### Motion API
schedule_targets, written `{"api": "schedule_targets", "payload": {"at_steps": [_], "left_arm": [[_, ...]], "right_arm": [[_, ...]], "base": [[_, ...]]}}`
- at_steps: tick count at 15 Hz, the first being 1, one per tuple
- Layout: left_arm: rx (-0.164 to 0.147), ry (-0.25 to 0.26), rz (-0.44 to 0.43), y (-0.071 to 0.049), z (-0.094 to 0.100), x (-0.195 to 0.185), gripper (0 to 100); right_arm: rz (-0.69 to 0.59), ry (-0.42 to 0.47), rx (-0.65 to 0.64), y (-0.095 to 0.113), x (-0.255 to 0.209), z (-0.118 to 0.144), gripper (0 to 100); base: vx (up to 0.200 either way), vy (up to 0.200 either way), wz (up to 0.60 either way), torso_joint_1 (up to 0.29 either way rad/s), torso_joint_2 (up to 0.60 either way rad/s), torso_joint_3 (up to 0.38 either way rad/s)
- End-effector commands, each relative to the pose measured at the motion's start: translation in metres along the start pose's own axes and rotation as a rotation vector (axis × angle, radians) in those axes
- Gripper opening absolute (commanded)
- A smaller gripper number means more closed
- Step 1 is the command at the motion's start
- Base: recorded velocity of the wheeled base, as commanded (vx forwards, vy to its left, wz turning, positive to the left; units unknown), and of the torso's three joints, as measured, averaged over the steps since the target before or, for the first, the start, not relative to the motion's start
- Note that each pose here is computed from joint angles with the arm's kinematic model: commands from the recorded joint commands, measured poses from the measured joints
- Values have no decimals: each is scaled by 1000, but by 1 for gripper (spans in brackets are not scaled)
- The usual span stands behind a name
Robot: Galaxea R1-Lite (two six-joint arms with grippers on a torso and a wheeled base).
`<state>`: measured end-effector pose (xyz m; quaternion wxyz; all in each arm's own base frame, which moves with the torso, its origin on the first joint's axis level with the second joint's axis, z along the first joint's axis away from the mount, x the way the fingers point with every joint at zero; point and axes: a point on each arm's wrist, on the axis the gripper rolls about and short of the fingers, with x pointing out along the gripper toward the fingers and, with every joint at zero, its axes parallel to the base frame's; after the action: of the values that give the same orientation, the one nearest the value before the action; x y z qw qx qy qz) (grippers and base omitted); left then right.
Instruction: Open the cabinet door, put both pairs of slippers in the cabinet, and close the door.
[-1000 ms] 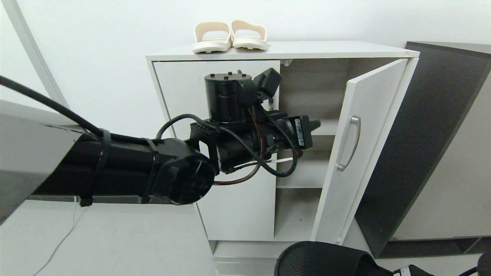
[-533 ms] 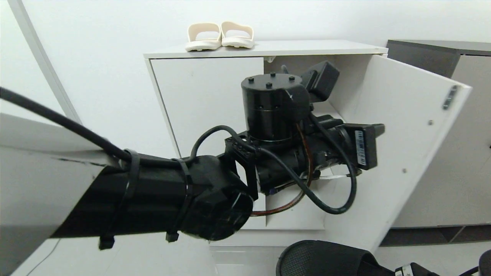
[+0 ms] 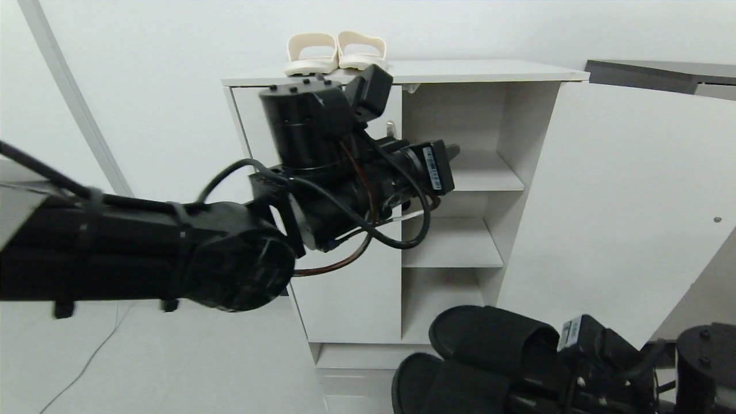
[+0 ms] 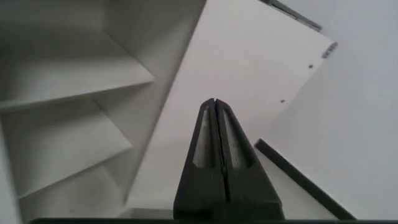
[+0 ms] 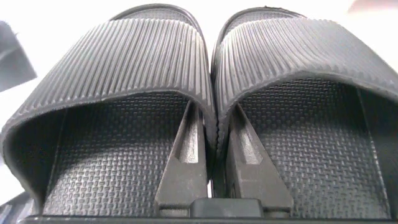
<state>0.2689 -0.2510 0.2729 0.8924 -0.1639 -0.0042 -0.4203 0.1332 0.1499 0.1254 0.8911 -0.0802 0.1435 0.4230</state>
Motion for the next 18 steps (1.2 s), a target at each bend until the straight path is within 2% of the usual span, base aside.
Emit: {"api": "schedule_targets", "payload": {"at_steps": [1, 2, 3, 4, 5, 6, 7, 8, 10, 11, 13, 14, 15, 17, 18], "left_arm": [[138, -85, 142, 1, 45, -78, 0], [166, -87, 178, 2, 48, -88, 0], [232, -96, 314, -5, 61, -136, 0], [238, -92, 422, -10, 66, -169, 0], [239, -87, 481, -13, 67, -186, 0], [261, -68, 656, -16, 64, -234, 0], [298, -52, 794, -13, 60, -269, 0], [315, -62, 867, -14, 57, -291, 0], [334, -148, 1096, -22, 42, -338, 0], [342, -180, 1207, -24, 29, -353, 0], [367, -187, 1345, -28, -7, -374, 0], [369, -194, 1375, -30, -21, -380, 0], [368, -188, 1422, -29, -51, -390, 0], [362, -144, 1401, -21, -97, -400, 0], [360, -136, 1388, -20, -105, -401, 0]], "right_arm": [[-139, -27, 75, -8, 25, 16, 0], [-177, -37, 86, -10, 29, 20, 0], [-314, -57, 123, -21, 44, 28, 0], [-383, -68, 156, -29, 52, 32, 0], [-412, -78, 173, -32, 56, 35, 0], [-489, -97, 201, -42, 65, 40, 0], [-538, -103, 210, -48, 69, 41, 0], [-560, -105, 212, -50, 70, 42, 0], [-584, -105, 216, -54, 70, 42, 0], [-586, -105, 216, -54, 70, 42, 0], [-591, -104, 217, -55, 70, 41, 0], [-591, -102, 216, -55, 70, 41, 0], [-601, -101, 216, -55, 70, 41, 0], [-622, -90, 215, -56, 73, 38, 0], [-620, -90, 215, -55, 73, 38, 0]], "base": [[0, 0, 0, 0, 0, 0], [0, 0, 0, 0, 0, 0], [0, 0, 0, 0, 0, 0], [0, 0, 0, 0, 0, 0], [0, 0, 0, 0, 0, 0], [0, 0, 0, 0, 0, 0], [0, 0, 0, 0, 0, 0], [0, 0, 0, 0, 0, 0], [0, 0, 0, 0, 0, 0], [0, 0, 0, 0, 0, 0], [0, 0, 0, 0, 0, 0], [0, 0, 0, 0, 0, 0], [0, 0, 0, 0, 0, 0], [0, 0, 0, 0, 0, 0], [0, 0, 0, 0, 0, 0]]}}
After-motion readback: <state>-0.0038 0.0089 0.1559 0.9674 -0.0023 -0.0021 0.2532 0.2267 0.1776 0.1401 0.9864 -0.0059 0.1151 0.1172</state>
